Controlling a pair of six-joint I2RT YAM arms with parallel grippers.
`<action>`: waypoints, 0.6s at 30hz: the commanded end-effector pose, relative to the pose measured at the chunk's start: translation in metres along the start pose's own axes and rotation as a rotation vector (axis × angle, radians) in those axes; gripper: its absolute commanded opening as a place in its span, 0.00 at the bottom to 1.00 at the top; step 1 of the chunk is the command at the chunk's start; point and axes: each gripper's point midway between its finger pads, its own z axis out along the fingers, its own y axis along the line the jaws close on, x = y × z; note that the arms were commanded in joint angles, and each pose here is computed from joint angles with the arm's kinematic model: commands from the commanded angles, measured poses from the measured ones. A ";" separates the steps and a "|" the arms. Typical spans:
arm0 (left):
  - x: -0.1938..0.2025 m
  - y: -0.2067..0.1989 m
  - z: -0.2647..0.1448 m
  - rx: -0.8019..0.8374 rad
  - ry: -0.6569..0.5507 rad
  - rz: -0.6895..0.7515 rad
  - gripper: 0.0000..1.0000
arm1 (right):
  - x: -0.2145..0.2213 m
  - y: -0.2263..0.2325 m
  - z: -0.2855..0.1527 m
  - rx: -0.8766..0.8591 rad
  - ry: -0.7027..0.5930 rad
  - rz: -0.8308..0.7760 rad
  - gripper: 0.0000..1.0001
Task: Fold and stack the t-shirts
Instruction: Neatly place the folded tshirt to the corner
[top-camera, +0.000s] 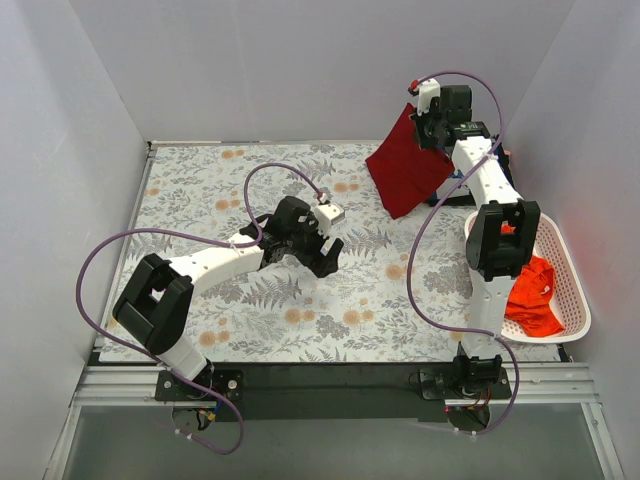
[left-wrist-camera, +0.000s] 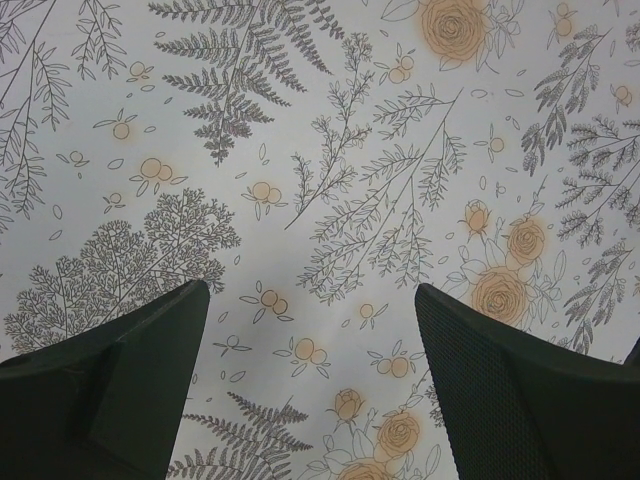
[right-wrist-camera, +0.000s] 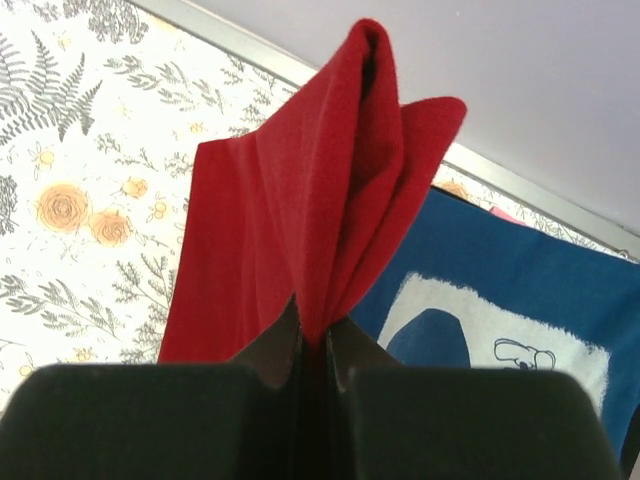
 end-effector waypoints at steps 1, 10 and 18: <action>-0.016 0.000 -0.015 -0.013 -0.055 0.031 0.84 | -0.054 -0.015 -0.043 0.059 -0.120 -0.052 0.01; -0.012 -0.002 -0.018 -0.010 -0.054 0.029 0.84 | -0.079 -0.017 -0.067 0.078 -0.166 -0.060 0.01; -0.014 -0.003 -0.022 -0.014 -0.065 0.030 0.85 | -0.089 -0.017 -0.078 0.084 -0.178 -0.058 0.01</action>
